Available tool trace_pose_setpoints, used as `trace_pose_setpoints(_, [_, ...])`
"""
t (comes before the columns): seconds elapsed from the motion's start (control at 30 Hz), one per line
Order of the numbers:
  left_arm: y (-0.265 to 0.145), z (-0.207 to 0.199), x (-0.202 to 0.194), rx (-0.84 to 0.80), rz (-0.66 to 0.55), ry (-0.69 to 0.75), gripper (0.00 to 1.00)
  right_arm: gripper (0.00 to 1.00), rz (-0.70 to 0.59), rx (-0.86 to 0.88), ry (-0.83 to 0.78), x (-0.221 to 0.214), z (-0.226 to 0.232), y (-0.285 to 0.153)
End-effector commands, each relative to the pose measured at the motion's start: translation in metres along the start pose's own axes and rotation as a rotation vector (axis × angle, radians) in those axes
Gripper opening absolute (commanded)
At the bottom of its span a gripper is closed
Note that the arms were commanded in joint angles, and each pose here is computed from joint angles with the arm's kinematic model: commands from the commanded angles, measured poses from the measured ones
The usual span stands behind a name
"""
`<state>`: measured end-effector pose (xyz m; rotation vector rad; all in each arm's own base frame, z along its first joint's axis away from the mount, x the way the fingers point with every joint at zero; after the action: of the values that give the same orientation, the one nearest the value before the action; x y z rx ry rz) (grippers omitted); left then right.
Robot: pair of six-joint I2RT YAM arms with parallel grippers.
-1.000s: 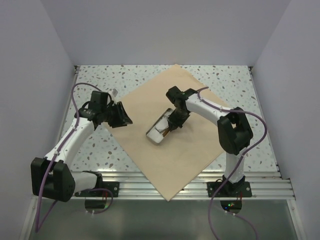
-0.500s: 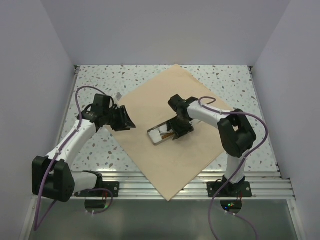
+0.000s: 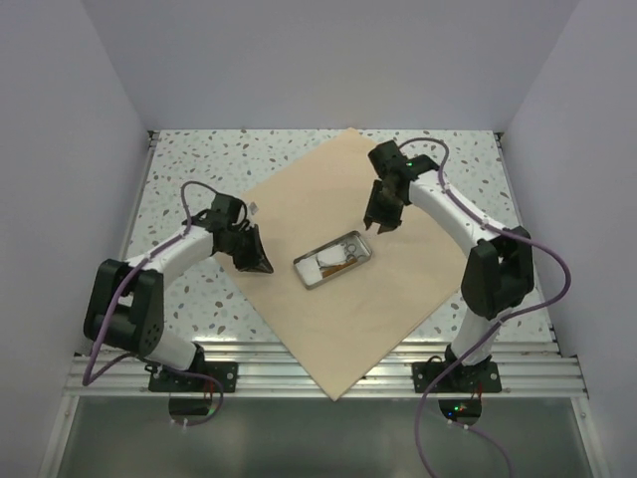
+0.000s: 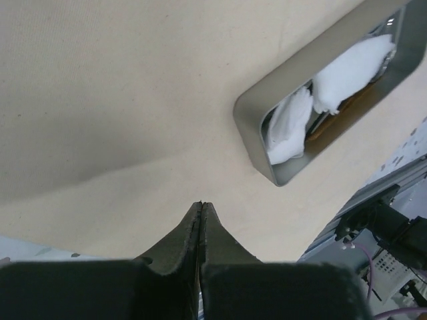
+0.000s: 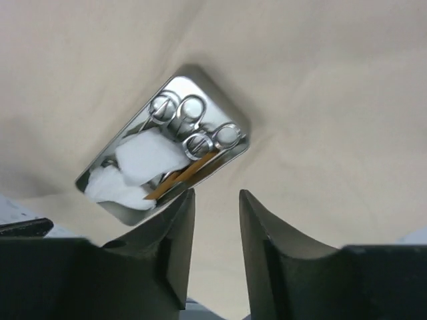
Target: Prepare the surgical pack
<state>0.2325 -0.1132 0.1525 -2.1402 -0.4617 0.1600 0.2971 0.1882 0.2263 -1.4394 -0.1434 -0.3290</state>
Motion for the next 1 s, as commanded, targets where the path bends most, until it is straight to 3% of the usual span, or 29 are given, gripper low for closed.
trace_pose_setpoints(0.0, [0.018,-0.01,0.0,0.049,0.004,-0.014,0.0,0.34,-0.052,0.013,-0.209,0.028,-0.058,-0.001])
trace_pose_setpoints(0.07, [0.029,-0.014,-0.002,0.093,0.029,-0.034,0.0,0.25,-0.034,0.026,-0.209,0.037,-0.076,0.01])
trace_pose_setpoints(0.27, [0.052,-0.046,-0.009,0.145,0.077,-0.016,0.0,0.17,0.064,0.08,-0.31,0.04,-0.077,0.05])
trace_pose_setpoints(0.57, [0.077,-0.062,0.008,0.196,0.112,0.021,0.0,0.17,0.148,0.216,-0.291,0.027,-0.063,0.094])
trace_pose_setpoints(0.97, [0.094,-0.096,0.046,0.188,0.075,0.108,0.0,0.18,0.207,0.251,-0.287,-0.024,-0.071,0.076])
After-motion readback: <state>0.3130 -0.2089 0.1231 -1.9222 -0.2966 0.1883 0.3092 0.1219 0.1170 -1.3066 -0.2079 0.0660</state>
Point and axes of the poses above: each gripper's point midway between its finger pads, its own y axis out along the fingers, its own z axis along the line the jaws close on, x = y × z, the point moved 10 cm from there along -y, back along the fingers, and after that the axes turned 12 degrees about -y, right-handed, at the moved point
